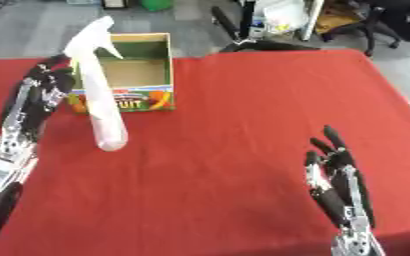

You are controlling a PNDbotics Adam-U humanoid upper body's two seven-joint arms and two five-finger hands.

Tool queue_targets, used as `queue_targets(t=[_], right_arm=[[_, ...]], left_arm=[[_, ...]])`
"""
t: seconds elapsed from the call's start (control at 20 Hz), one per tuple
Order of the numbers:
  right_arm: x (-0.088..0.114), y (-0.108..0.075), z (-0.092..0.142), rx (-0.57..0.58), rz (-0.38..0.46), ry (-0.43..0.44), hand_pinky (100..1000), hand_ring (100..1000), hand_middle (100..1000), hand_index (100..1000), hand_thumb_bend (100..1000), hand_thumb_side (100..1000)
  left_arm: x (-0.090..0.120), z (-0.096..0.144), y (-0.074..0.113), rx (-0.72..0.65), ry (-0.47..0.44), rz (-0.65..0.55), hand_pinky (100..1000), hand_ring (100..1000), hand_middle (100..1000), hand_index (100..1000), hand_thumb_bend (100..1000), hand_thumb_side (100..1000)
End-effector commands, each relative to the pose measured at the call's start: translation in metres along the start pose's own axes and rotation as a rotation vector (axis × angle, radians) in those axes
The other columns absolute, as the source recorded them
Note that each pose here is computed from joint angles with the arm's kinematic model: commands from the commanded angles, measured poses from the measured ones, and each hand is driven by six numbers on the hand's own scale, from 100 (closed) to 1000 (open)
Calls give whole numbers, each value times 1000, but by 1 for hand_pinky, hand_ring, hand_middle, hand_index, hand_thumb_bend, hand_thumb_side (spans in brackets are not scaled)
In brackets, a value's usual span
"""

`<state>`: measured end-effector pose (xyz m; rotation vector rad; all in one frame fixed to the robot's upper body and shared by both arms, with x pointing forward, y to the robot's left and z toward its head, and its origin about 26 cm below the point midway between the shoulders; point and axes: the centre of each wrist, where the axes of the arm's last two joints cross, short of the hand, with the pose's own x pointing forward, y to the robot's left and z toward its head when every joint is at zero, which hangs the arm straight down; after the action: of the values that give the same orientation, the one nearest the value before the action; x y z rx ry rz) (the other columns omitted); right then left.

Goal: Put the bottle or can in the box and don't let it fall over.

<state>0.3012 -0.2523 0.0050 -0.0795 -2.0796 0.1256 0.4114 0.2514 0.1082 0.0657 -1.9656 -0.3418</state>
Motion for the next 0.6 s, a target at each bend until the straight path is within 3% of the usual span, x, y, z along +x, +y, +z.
queue_targets(t=[0.05,0.6], right_arm=[[4,-3,-6,8,5,-23,795,892,1000,951,100,470],[4,-2,-6,13,1,-22,795,892,1000,951,100,470]], left_arm=[[5,-11,-1,-49,-17,-14,800,862,877,851,769,606],[-7,-22,-10,-117,28,-34,786,849,855,844,766,595]])
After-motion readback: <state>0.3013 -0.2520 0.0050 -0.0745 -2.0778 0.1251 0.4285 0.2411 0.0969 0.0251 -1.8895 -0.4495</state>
